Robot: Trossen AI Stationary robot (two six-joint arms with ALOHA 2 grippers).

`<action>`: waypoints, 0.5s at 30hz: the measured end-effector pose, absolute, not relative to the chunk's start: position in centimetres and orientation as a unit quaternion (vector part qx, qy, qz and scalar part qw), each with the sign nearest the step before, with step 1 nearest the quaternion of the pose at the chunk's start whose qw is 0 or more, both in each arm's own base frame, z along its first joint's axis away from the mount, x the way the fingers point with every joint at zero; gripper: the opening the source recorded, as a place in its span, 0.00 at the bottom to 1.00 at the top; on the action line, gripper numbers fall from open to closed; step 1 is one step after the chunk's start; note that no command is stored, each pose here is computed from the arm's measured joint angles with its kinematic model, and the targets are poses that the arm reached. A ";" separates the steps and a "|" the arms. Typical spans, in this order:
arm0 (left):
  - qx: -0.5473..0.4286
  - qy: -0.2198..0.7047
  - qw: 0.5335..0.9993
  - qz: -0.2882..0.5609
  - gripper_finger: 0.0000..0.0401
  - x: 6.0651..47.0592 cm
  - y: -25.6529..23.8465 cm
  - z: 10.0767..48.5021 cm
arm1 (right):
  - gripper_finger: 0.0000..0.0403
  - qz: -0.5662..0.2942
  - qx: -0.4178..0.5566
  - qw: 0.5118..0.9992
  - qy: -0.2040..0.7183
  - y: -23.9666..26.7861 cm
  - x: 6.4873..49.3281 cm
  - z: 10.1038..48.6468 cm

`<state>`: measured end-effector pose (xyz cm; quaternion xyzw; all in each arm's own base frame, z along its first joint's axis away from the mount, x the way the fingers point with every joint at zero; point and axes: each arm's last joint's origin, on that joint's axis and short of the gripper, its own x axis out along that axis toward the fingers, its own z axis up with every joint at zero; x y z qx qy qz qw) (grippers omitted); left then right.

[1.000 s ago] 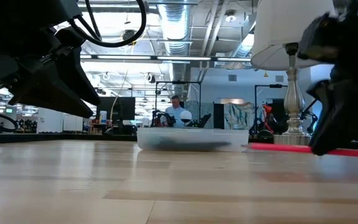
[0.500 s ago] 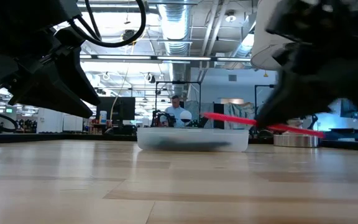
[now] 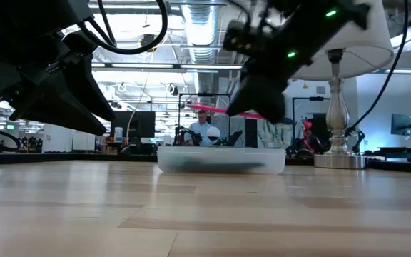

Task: Pick & place school supplies into a supply box
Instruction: Put the pink pencil into the gray supply box

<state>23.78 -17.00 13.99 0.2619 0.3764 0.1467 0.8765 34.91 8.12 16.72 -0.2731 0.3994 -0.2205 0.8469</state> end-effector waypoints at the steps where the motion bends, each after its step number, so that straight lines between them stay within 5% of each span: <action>1: 0.262 0.376 0.876 0.147 0.36 23.8 -17.0 14.0 | 0.00 -0.220 -0.270 0.848 0.400 7.3 35.2 16.8; 15: 0.262 0.377 0.876 0.146 0.36 23.8 -17.0 14.0 | 0.01 -0.169 -0.220 0.877 0.392 2.0 37.1 17.3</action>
